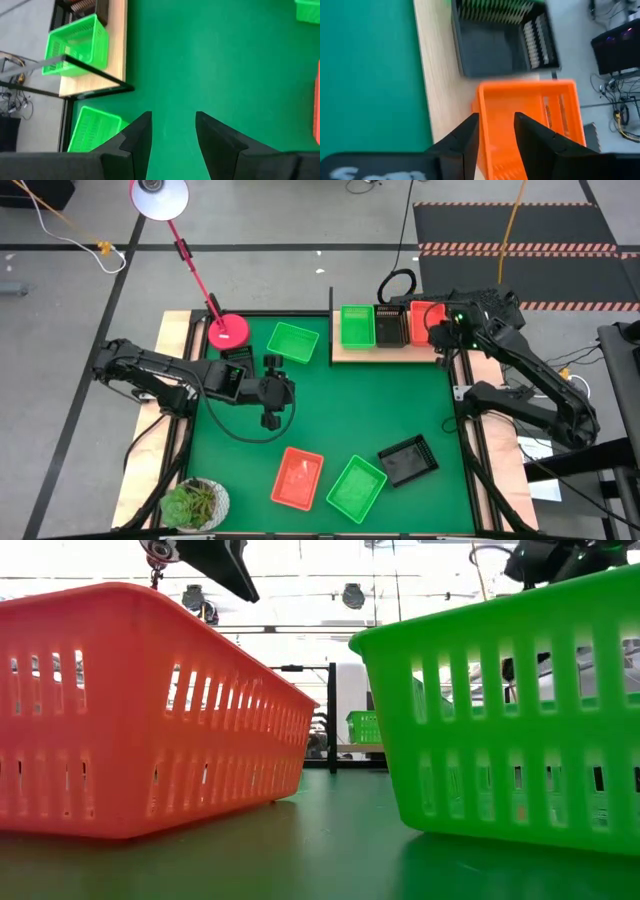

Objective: Stack baskets on shelf by color
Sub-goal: Stack the bottom black bin on top of the black bin on the shelf

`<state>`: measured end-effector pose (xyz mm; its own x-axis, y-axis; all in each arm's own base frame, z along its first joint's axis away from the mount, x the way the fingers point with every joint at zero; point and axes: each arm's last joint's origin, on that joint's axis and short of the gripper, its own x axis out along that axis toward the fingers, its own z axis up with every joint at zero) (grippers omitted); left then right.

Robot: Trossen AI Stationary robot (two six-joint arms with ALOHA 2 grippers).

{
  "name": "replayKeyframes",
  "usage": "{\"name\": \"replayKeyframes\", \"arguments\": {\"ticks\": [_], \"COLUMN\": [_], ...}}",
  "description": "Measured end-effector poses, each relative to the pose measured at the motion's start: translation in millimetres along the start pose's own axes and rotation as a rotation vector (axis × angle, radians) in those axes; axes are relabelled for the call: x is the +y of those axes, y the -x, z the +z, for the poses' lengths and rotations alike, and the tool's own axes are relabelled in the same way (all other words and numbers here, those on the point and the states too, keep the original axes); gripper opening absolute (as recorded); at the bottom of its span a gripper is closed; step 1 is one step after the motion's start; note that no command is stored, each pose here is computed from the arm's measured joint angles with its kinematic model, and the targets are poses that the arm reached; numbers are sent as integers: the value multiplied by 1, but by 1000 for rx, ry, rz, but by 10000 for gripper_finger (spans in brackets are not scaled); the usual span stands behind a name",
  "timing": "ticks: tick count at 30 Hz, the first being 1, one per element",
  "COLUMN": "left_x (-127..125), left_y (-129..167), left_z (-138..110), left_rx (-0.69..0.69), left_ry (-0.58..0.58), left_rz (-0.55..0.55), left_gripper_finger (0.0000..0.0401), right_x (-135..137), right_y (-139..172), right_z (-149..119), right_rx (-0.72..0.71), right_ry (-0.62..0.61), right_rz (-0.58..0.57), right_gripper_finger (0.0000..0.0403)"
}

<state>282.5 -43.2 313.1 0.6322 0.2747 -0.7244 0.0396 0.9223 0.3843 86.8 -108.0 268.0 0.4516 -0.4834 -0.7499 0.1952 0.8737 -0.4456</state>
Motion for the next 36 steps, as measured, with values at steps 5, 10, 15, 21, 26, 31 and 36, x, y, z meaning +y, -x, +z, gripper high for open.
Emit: {"name": "replayKeyframes", "arguments": {"ticks": [5,10,15,21,26,31,36], "left_x": [0,0,0,0,-1,-12,-39], "left_y": [0,0,0,0,0,-1,-5], "left_z": [2,2,2,2,1,-7,-23], "left_rx": [-22,-21,-23,-23,-10,44,103], "left_ry": [-18,-19,-16,-6,35,112,123], "left_rz": [3,2,-13,-15,-33,-80,-122], "left_gripper_finger": [154,154,154,154,154,154,154], "right_x": [10,23,41,71,102,128,140], "right_y": [9,17,22,28,30,32,36], "right_z": [20,42,57,71,80,88,95], "right_rx": [-193,-379,-450,-441,-405,-409,-433], "right_ry": [-133,-279,-330,-335,-274,-208,-227], "right_rz": [19,136,259,328,342,397,458], "right_gripper_finger": [109,103,100,100,100,100,100]}}
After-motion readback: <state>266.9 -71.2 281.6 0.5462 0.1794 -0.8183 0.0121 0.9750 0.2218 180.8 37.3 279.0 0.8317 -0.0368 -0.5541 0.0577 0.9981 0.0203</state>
